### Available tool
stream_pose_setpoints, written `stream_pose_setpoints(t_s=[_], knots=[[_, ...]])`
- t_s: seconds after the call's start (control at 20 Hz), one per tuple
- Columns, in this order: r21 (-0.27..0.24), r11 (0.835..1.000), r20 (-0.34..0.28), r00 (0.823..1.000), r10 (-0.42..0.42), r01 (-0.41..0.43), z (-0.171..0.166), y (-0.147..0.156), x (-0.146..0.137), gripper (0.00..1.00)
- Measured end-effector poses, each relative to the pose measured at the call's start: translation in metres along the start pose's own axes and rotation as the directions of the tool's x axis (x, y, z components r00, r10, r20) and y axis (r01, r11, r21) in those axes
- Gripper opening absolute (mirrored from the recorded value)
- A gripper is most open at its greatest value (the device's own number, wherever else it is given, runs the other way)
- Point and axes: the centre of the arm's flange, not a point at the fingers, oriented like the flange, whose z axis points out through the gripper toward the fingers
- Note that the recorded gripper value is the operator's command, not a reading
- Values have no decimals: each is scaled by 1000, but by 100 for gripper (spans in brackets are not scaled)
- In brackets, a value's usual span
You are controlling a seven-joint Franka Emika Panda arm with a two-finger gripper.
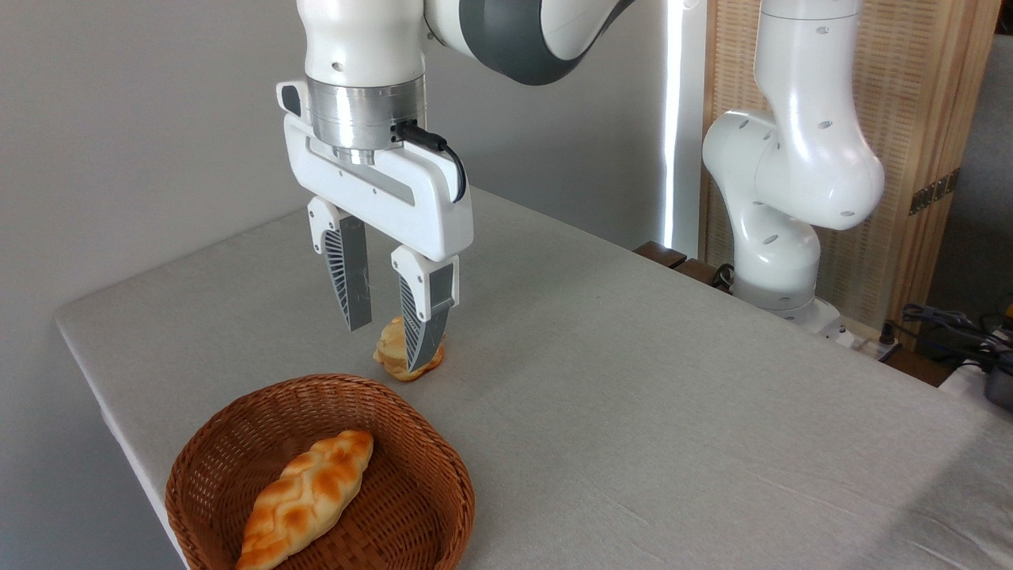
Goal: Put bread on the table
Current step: 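Move the open gripper over the basket toward the braided bread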
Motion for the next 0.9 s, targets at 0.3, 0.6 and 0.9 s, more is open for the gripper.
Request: stream_pose_setpoints(t_s=[0.3, 0.6, 0.9], knots=[[16, 1000, -20, 1000, 0, 0, -2, -2, 2, 100], [70, 998, -77, 997, 1, 5, 10, -13, 15, 100], [79, 997, -65, 998, -3, 8, 53, -25, 28, 100]])
